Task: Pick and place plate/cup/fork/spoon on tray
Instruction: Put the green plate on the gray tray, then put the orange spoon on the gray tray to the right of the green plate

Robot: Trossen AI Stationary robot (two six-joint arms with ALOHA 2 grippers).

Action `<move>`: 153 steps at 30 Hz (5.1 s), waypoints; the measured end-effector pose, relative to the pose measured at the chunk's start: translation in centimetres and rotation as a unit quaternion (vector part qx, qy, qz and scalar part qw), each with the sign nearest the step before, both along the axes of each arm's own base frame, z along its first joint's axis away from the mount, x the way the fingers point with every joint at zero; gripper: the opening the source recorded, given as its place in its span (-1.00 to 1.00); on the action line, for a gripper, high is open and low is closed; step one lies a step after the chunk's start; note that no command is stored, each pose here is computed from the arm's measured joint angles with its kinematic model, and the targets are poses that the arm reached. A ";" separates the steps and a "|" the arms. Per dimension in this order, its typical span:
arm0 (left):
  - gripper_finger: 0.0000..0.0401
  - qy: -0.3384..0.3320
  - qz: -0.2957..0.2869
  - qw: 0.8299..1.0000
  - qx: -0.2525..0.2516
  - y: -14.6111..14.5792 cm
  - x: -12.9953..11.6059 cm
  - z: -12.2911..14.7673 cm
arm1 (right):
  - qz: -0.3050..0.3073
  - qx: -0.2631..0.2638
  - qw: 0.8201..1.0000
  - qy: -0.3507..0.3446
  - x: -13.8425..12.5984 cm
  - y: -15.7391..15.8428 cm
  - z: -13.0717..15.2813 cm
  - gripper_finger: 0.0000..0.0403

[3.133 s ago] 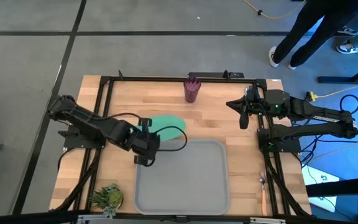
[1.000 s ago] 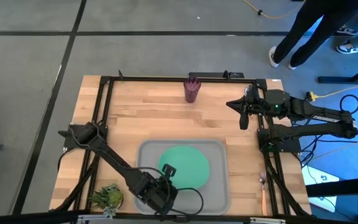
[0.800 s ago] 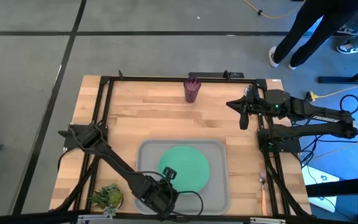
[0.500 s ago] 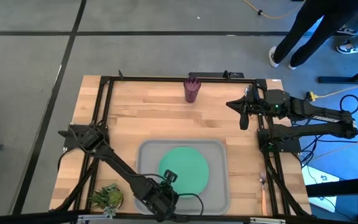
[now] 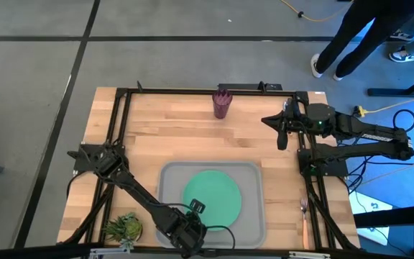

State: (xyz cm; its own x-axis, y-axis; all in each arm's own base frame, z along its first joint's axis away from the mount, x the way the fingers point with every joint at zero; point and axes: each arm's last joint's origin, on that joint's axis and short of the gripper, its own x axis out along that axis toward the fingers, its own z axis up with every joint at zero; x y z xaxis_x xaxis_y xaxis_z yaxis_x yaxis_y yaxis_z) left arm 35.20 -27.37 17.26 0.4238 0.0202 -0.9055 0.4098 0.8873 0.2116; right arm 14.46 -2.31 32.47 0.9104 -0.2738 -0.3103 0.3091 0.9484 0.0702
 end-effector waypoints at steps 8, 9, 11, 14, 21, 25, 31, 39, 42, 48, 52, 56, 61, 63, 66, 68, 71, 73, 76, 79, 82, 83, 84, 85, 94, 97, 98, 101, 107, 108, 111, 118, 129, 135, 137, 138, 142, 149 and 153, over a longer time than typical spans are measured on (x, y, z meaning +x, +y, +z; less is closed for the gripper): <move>-0.75 0.008 -0.001 0.999 -0.034 -0.2 0.2 0.0 | 0.000 0.003 1.000 -0.001 0.0 0.0 0.0 -0.92; -0.75 0.010 0.001 0.999 -0.040 -0.2 0.2 0.0 | 0.000 0.002 1.000 0.000 0.0 0.0 0.0 -0.92; -0.74 0.009 0.000 0.999 -0.047 -0.3 0.2 0.1 | 0.001 0.003 1.000 0.000 0.0 0.0 0.0 -0.92; -0.74 0.000 0.001 0.999 -0.052 -0.4 0.4 0.2 | 0.001 0.003 1.000 0.000 0.0 0.0 0.0 -0.92; -0.74 -0.009 0.012 0.998 -0.062 -0.5 0.5 0.2 | 0.001 0.003 1.000 0.000 0.0 0.0 0.0 -0.92; -0.74 -0.009 0.013 0.998 -0.061 -0.5 0.5 0.2 | 0.000 0.005 1.000 -0.001 0.0 0.0 0.0 -0.92; -0.75 -0.009 0.012 0.998 -0.060 -0.5 0.5 0.2 | -0.003 0.012 1.000 -0.003 0.0 0.0 0.0 -0.92; -0.85 -0.011 0.011 0.998 -0.057 -0.5 0.5 0.2 | -0.003 0.012 1.000 -0.003 0.0 0.0 0.0 -0.92; -0.84 -0.014 0.011 0.998 -0.058 -0.5 0.6 0.3 | -0.003 0.012 1.000 -0.003 0.0 0.0 0.0 -0.92; -0.75 -0.015 0.011 0.998 -0.064 -0.6 0.6 0.3 | -0.003 0.013 1.000 -0.003 0.0 0.0 0.0 -0.92; -0.72 -0.015 0.027 0.997 -0.076 -0.6 0.6 0.3 | -0.003 0.012 1.000 -0.003 0.0 0.0 0.0 -0.92; -0.71 -0.026 0.053 0.993 -0.103 -0.8 0.9 0.5 | -0.003 0.012 1.000 -0.003 0.0 0.0 0.0 -0.92; -0.72 -0.012 0.060 0.990 -0.123 -0.9 0.8 0.5 | -0.003 0.012 1.000 -0.003 0.0 0.0 0.0 -0.92; -0.73 -0.004 0.055 0.990 -0.129 -0.9 0.7 0.6 | -0.003 0.012 1.000 -0.003 0.0 0.0 0.0 -0.92; -0.73 0.004 0.072 0.989 -0.132 -0.6 0.5 1.0 | 0.015 0.002 1.000 0.001 0.0 0.1 0.0 -0.92; -0.73 0.005 0.098 0.988 -0.124 0.0 0.3 1.6 | 0.047 -0.010 0.999 0.004 0.0 0.2 0.0 -0.92; -0.73 -0.012 0.143 0.984 -0.107 1.2 0.0 3.2 | 0.093 -0.015 0.996 0.004 0.1 0.5 0.0 -0.92; -0.73 -0.027 0.171 0.980 -0.096 2.3 -0.1 4.6 | 0.114 -0.017 0.993 0.004 0.1 0.6 0.0 -0.92; -0.73 -0.048 0.217 0.971 -0.092 3.9 -0.5 6.7 | 0.130 -0.014 0.991 0.003 0.1 0.7 0.0 -0.92; -0.73 -0.070 0.264 0.955 -0.114 5.3 -0.8 8.8 | 0.142 -0.011 0.990 0.002 0.1 0.8 0.0 -0.92; -0.73 -0.080 0.307 0.938 -0.144 6.5 -1.2 10.6 | 0.158 -0.009 0.987 0.002 0.2 1.1 0.0 -0.92; -0.73 -0.080 0.318 0.932 -0.152 6.9 -1.3 11.0 | 0.168 -0.009 0.986 0.003 0.2 1.3 0.0 -0.92; -0.73 -0.081 0.325 0.928 -0.162 7.2 -1.3 11.5 | 0.177 -0.011 0.984 0.005 0.3 1.5 -0.1 -0.92; -0.73 -0.079 0.326 0.928 -0.163 7.5 -1.6 11.8 | 0.185 -0.014 0.983 0.009 0.3 1.6 -0.2 -0.92; -0.73 -0.094 0.375 0.913 -0.129 10.2 -3.5 14.4 | 0.230 0.022 0.971 0.057 2.4 3.4 -1.6 -0.92; -0.73 -0.091 0.401 0.905 -0.108 11.5 -4.2 15.0 | 0.228 0.048 0.969 0.087 3.6 3.7 -2.5 -0.92; -0.73 -0.084 0.409 0.903 -0.099 11.9 -4.4 15.0 | 0.225 0.058 0.968 0.096 3.9 3.8 -2.8 -0.92; -0.73 -0.050 0.421 0.904 -0.054 13.0 -5.2 14.9 | 0.221 0.071 0.965 0.125 5.1 4.0 -3.8 -0.92; -0.73 0.009 0.392 0.919 0.037 15.1 -6.0 14.8 | 0.197 0.076 0.961 0.178 7.8 4.0 -2.7 -0.92; -0.73 0.012 0.385 0.922 0.046 15.6 -6.1 15.0 | 0.185 0.068 0.962 0.187 8.4 4.0 -2.0 -0.92; -0.73 0.007 0.371 0.927 0.063 17.0 -6.2 15.7 | 0.147 0.042 0.961 0.230 10.1 3.8 -0.2 -0.92; -0.73 -0.013 0.351 0.934 0.064 20.2 -7.5 18.3 | 0.057 0.069 0.942 0.324 13.3 2.1 2.3 -0.92; -0.73 -0.073 0.413 0.907 0.028 26.3 -11.5 22.7 | -0.117 0.204 0.912 0.337 14.6 -2.8 2.7 -0.92; -0.73 -0.091 0.453 0.886 0.021 29.0 -12.7 23.7 | -0.084 0.158 0.934 0.309 15.2 -3.9 3.2 -0.92; -0.73 -0.091 0.462 0.882 0.022 29.6 -12.8 23.7 | -0.076 0.148 0.943 0.289 15.6 -4.1 3.5 -0.92; -0.73 -0.089 0.465 0.880 0.020 29.9 -12.7 23.6 | -0.075 0.146 0.947 0.276 15.8 -4.1 3.6 -0.92; -0.73 -0.088 0.480 0.872 0.017 30.7 -12.8 23.6 | -0.069 0.137 0.963 0.221 16.7 -4.3 4.3 -0.92; -0.73 -0.108 0.497 0.861 0.011 31.6 -12.6 23.8 | -0.043 0.091 0.970 0.223 16.8 -4.7 4.5 -0.92; -0.73 -0.107 0.503 0.857 0.012 32.0 -12.7 23.8 | -0.032 0.066 0.970 0.232 16.6 -5.3 4.5 -0.98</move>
